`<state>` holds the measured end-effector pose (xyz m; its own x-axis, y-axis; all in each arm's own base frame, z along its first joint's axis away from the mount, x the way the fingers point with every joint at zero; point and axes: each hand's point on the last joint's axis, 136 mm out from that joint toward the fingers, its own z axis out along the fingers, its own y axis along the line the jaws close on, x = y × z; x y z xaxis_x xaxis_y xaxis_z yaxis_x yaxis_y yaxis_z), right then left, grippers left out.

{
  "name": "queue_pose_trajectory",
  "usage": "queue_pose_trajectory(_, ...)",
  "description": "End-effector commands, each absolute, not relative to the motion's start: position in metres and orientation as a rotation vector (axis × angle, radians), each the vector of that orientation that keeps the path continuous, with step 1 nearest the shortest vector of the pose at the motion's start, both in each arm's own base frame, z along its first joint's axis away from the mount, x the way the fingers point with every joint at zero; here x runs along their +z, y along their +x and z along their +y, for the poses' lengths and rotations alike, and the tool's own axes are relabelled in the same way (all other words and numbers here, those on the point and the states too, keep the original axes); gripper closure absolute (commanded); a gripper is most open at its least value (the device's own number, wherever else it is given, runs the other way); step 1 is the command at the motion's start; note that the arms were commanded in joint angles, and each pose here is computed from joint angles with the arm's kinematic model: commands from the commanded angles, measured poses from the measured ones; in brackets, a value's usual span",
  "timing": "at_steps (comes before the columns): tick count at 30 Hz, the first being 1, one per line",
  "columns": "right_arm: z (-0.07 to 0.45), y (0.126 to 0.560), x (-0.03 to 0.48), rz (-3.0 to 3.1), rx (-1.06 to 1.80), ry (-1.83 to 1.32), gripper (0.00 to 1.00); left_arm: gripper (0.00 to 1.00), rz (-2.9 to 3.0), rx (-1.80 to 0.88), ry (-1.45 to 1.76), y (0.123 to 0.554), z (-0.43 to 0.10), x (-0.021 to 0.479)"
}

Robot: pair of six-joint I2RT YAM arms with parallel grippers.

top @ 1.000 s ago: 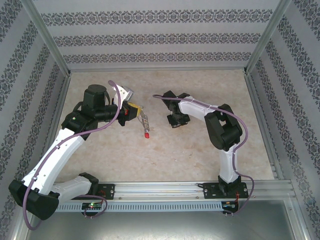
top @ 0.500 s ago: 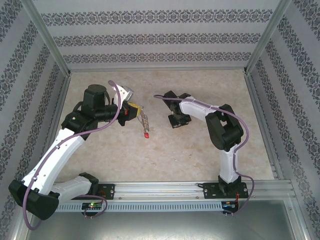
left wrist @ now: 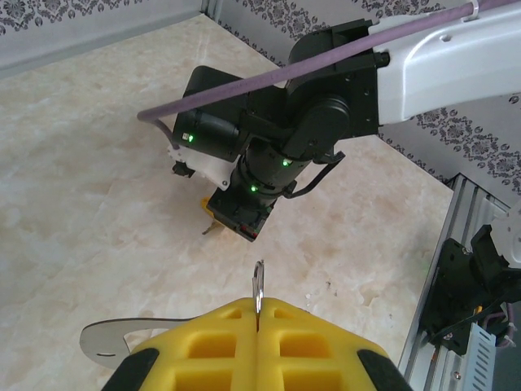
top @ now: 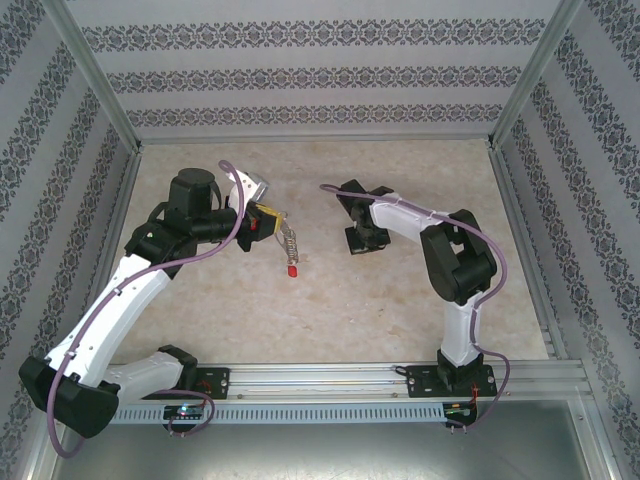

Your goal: Put the keys on the keyring

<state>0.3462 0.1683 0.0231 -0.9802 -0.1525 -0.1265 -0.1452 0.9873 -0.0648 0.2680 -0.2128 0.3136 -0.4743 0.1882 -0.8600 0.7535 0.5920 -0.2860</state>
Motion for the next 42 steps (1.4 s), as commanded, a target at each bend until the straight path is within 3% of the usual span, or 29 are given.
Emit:
queue_pose_trajectory(1,0.1652,0.3396,0.0202,3.022,-0.049,-0.164,0.93,1.00,1.886,-0.843,0.771,0.2723,-0.2132,0.3385)
queue_pose_trajectory(23,0.1623,0.3452,0.0191,3.013,-0.017,-0.113,0.80,1.00,1.873,-0.850,0.778,0.2729,-0.2148,0.3417)
queue_pose_trajectory(31,0.1637,0.3486,0.0201,2.998,-0.003,-0.102,0.80,1.00,1.876,-0.849,0.777,0.2716,-0.2141,0.3416)
queue_pose_trajectory(42,0.1632,0.3490,0.0230,2.990,-0.004,-0.097,0.89,1.00,1.876,-0.854,0.778,0.2709,-0.2145,0.3413)
